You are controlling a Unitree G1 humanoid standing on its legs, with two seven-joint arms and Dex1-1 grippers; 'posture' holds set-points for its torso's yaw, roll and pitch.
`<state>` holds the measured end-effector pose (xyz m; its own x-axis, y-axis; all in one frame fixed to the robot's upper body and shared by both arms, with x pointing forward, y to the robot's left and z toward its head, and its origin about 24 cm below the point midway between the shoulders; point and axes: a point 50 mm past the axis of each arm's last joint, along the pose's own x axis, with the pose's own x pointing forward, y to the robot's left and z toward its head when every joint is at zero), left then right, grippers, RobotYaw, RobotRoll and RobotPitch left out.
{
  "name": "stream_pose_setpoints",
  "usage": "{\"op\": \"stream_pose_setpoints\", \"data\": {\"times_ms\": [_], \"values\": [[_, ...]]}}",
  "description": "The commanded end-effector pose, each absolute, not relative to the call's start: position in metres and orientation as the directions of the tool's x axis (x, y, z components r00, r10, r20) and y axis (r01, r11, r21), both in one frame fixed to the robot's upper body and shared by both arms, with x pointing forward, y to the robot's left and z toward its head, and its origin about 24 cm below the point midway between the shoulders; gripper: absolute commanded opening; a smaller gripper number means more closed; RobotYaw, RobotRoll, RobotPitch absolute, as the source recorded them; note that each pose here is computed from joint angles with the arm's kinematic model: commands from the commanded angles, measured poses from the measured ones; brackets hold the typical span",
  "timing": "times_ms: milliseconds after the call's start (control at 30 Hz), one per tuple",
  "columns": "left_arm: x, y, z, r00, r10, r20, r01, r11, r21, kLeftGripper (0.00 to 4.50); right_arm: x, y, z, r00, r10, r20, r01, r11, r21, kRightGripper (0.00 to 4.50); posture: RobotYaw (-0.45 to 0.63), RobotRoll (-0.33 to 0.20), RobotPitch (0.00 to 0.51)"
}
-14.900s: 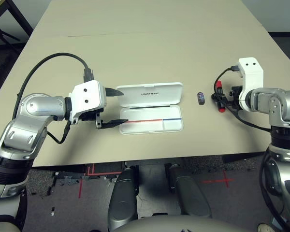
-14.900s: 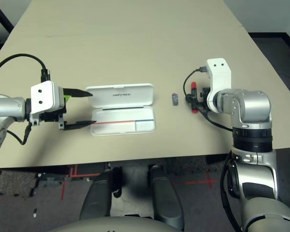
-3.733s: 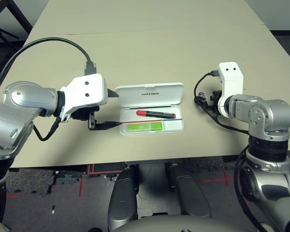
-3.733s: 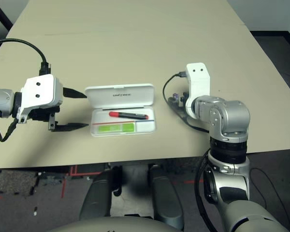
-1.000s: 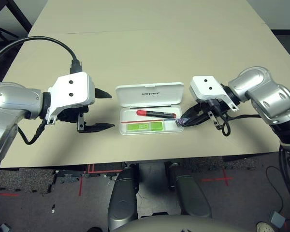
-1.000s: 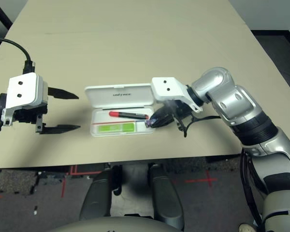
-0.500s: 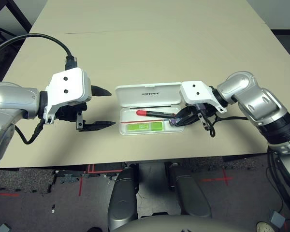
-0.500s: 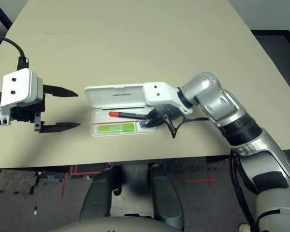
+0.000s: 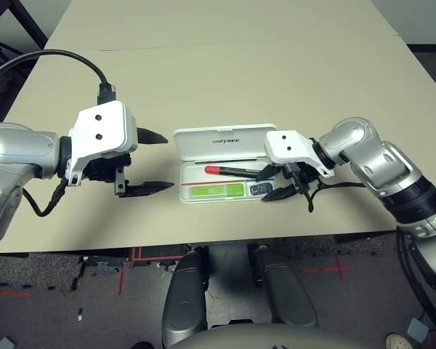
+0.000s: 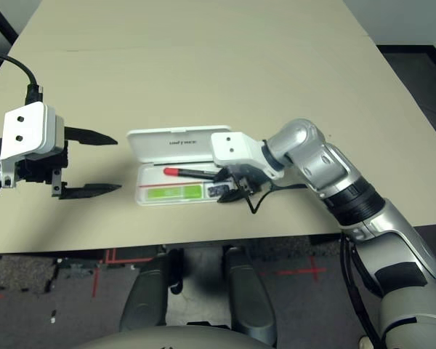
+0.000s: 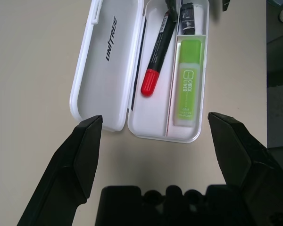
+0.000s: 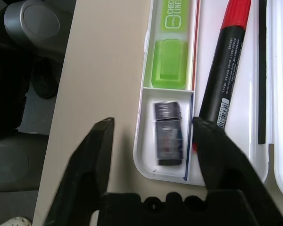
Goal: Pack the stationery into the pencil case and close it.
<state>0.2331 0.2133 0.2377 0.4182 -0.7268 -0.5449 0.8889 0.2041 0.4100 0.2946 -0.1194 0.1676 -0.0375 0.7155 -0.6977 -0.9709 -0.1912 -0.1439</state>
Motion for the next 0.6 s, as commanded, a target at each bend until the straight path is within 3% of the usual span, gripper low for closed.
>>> {"op": "stream_pose_setpoints", "data": {"times_ms": [33,233,600], "values": [[0.232,0.212,0.238,0.407,-0.745,-0.529,0.893,0.202,0.402,4.5,0.294,-0.13,0.179,-0.048,0.753,-0.656,-0.975,-0.179,-0.133,4.46,0.09,0.0,0.224],[0.234,0.215,0.238,0.414,-0.753,-0.512,0.892,0.225,0.391,4.5,0.296,-0.162,0.198,-0.038,0.813,-0.581,-0.992,-0.098,-0.073,4.46,0.08,0.0,0.226],[0.236,0.228,0.23,0.446,-0.737,-0.508,0.885,0.277,0.375,4.5,0.3,-0.225,0.2,0.142,0.87,-0.472,-0.989,0.142,-0.035,4.46,0.08,0.0,0.227]]}}
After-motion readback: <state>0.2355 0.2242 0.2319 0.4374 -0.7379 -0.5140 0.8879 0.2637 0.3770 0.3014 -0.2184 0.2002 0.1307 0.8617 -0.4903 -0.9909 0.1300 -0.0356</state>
